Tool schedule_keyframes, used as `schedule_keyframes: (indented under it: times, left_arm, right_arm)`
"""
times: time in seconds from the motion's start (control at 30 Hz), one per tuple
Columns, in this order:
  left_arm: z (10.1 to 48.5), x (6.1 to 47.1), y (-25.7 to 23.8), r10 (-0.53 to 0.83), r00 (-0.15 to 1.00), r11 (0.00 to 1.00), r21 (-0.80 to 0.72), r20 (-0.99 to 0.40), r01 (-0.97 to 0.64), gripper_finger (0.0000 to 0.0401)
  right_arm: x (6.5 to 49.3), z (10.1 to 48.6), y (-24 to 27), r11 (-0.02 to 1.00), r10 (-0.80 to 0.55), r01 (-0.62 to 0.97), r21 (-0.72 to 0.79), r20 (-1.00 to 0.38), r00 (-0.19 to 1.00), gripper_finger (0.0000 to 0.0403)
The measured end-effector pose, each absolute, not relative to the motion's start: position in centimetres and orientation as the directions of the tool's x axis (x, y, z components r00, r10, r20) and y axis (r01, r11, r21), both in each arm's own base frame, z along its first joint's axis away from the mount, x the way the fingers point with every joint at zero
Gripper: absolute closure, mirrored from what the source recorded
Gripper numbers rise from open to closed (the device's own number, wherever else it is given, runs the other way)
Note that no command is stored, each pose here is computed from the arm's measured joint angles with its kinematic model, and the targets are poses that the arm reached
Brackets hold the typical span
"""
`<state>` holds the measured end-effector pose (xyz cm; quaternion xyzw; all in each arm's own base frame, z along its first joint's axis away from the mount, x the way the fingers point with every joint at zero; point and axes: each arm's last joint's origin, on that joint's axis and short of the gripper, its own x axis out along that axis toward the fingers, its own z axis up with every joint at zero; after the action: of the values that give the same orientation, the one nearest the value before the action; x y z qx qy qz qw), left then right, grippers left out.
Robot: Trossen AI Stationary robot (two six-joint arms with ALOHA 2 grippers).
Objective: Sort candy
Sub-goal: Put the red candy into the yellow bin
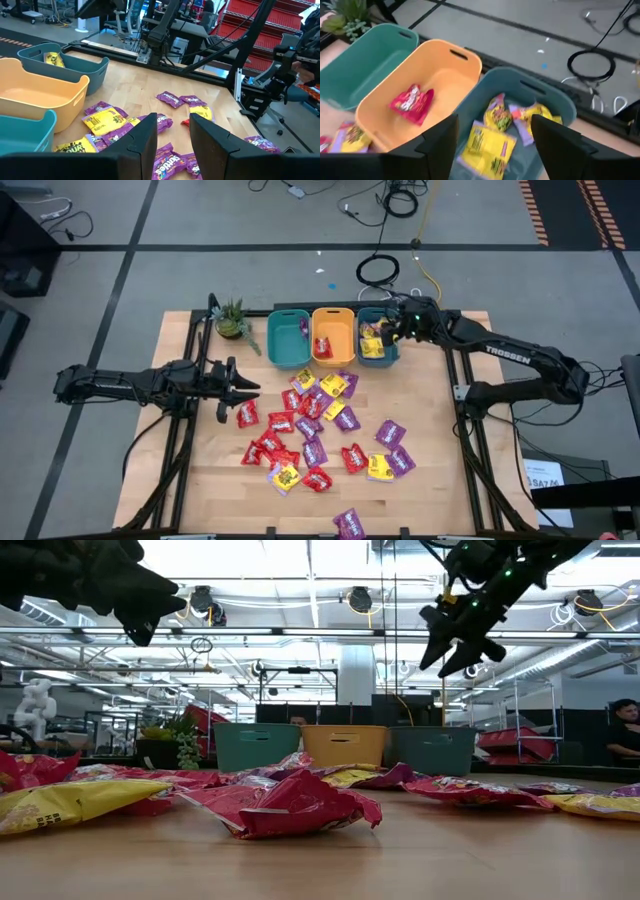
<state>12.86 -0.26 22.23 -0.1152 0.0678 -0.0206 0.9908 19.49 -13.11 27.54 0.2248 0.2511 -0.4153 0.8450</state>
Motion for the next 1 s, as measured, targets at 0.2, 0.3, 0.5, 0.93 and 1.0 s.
schedule_keyframes:
  times: [0.2, 0.3, 0.5, 0.93, 1.0]
  left_arm:
    - [22.2, 12.9, -0.3, -0.057, 0.99, 0.973, -0.231, -0.129, 0.025, 0.0278]
    - [22.2, 12.9, -0.3, -0.056, 0.99, 0.973, -0.231, -0.129, 0.025, 0.0278]
    - [22.2, 12.9, -0.3, -0.057, 0.99, 0.973, -0.231, -0.129, 0.026, 0.0278]
    - [22.2, 12.9, -0.3, -0.056, 0.99, 0.973, -0.231, -0.129, 0.025, 0.0278]
    - [22.2, 12.9, -0.3, -0.057, 0.99, 0.973, -0.231, -0.129, 0.026, 0.0278]
  right_arm:
    - [18.0, 28.1, -10.5, 0.558, -0.494, 0.797, 0.234, -0.678, 0.545, 0.0171]
    - [18.4, 28.3, -8.8, 0.607, -0.407, 0.74, 0.29, -0.686, 0.603, 0.0172]
    - [20.9, 28.3, -5.2, 0.732, -0.273, 0.589, 0.342, -0.645, 0.714, 0.0172]
    - [31.2, 22.6, 0.8, 0.972, -0.073, 0.176, 0.156, -0.51, 0.857, 0.0172]
    - [32.5, 21.3, 1.1, 0.974, -0.066, 0.163, 0.159, -0.487, 0.871, 0.0172]
